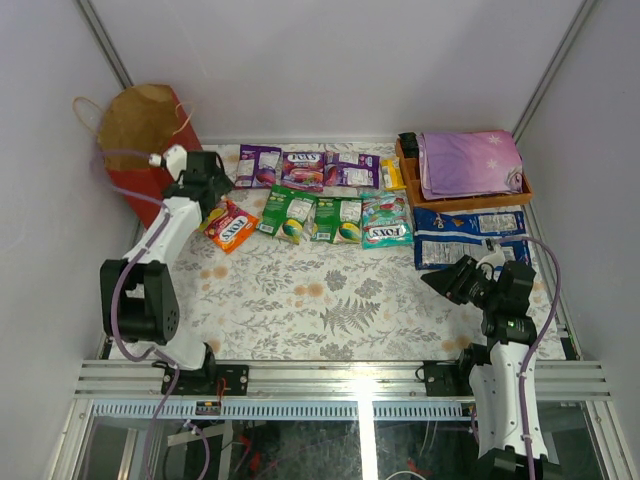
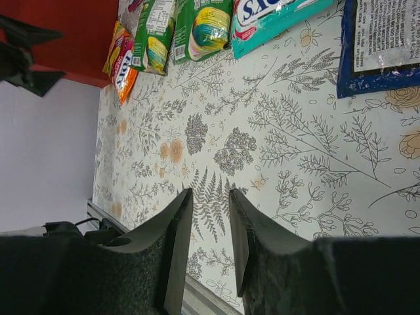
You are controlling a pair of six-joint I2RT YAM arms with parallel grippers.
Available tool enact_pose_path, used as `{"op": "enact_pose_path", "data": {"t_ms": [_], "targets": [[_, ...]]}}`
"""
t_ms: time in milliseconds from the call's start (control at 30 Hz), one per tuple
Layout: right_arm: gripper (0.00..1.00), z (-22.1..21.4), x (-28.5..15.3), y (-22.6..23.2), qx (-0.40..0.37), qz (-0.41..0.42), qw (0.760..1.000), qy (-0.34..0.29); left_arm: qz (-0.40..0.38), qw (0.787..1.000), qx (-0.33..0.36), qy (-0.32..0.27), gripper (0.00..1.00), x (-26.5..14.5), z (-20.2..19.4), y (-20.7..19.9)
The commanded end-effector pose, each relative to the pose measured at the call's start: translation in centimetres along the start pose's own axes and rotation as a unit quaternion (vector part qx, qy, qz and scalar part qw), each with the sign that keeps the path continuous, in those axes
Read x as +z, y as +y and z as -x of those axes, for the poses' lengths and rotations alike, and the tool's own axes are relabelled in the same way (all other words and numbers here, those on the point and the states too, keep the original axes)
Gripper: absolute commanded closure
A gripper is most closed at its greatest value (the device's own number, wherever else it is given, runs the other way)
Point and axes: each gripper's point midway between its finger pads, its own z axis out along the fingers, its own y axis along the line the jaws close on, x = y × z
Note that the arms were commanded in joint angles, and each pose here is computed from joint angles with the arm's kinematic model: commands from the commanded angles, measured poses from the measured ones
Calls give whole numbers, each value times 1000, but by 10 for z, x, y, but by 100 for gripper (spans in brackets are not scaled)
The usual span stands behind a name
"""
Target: Take the snacks out of the paper bag
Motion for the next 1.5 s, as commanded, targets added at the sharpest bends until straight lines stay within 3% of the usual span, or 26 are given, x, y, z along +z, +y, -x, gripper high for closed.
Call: {"op": "enact_pose_path", "data": {"t_ms": [0,100,367,467,733,1000,1133,1233,1333,1400,1467], "targets": [[64,7,-2,10,-29,11,999,-9,7,980,-167,110,0,3,-91,9],[64,7,-2,10,-28,12,999,-9,27,970,-205,124,0,5,-121,11],[64,3,-2,8,-29,12,1000,-3,66,974,-196,91,0,10,-164,8],[64,0,-1,6,-27,10,1000,1,77,969,-216,87,5,16,-176,19],[64,-3,1,2,-25,9,1000,5,86,954,-279,68,15,21,-193,39],[64,-4,0,1,-26,9,1000,8,72,935,-344,55,25,29,-182,39],[64,-4,0,1,-26,10,1000,8,68,930,-358,52,36,34,-177,41],[64,-5,0,2,-26,10,1000,9,69,929,-360,53,50,38,-174,46],[64,-5,1,1,-26,12,1000,10,60,932,-354,54,71,38,-171,47],[64,-6,1,1,-26,13,1000,10,57,934,-348,52,98,36,-168,48],[64,-6,1,2,-25,15,1000,11,55,939,-336,51,100,35,-165,50]]}}
